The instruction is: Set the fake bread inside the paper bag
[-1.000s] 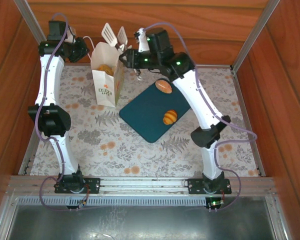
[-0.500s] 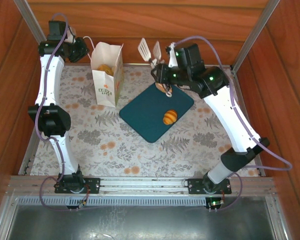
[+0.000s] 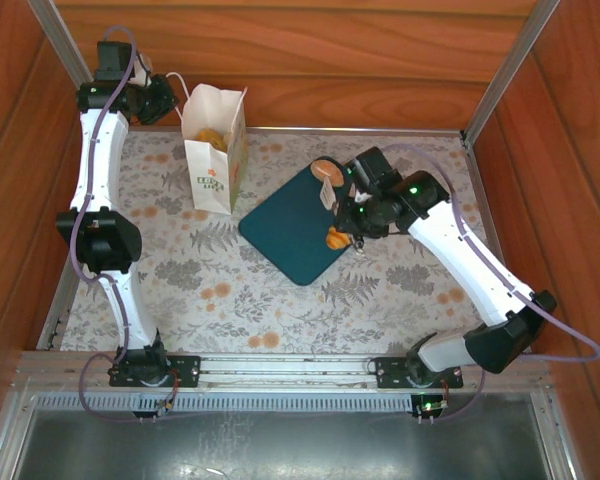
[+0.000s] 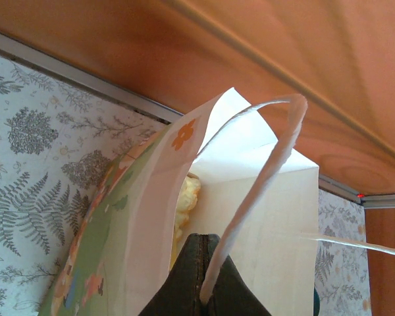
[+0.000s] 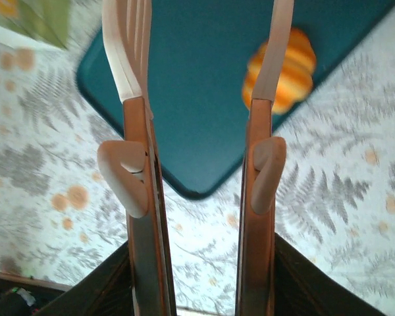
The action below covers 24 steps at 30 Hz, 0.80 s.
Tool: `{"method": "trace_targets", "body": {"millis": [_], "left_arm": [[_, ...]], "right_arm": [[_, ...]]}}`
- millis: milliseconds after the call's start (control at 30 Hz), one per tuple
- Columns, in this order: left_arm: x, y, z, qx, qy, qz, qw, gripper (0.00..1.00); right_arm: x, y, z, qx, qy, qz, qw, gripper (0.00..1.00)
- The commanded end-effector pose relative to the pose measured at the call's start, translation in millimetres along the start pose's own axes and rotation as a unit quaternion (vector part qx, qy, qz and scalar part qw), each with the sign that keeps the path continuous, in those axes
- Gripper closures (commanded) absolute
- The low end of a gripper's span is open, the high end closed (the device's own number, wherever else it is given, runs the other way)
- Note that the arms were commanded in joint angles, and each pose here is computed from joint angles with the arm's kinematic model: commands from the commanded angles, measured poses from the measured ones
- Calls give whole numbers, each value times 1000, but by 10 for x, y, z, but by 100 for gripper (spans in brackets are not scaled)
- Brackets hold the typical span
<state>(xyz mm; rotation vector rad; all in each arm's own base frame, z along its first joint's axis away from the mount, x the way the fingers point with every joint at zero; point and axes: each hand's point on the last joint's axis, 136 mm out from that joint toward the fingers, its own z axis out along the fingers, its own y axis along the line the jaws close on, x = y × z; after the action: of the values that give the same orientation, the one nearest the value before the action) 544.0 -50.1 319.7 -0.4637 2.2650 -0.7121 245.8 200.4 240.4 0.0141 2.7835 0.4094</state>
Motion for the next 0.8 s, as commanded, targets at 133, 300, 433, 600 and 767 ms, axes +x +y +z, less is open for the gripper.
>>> {"method": "trace_targets", "body": {"millis": [133, 300, 433, 600, 767], "left_arm": [[-126, -83, -82, 17, -17, 4, 1000, 100], [-114, -68, -61, 17, -14, 1, 1000, 100], [-114, -74, -57, 19, -13, 0, 1000, 100], [-113, -78, -55, 19, -12, 0, 1000, 100], [-110, -67, -59, 18, -12, 1, 1000, 100]], "right_arm": [[285, -183, 247, 27, 49, 27, 998, 52], [324, -231, 381, 36, 59, 30, 997, 51], [315, -247, 465, 46, 66, 30, 996, 51], [284, -311, 555, 62, 73, 27, 995, 50], [260, -372, 624, 74, 77, 26, 994, 49]]}}
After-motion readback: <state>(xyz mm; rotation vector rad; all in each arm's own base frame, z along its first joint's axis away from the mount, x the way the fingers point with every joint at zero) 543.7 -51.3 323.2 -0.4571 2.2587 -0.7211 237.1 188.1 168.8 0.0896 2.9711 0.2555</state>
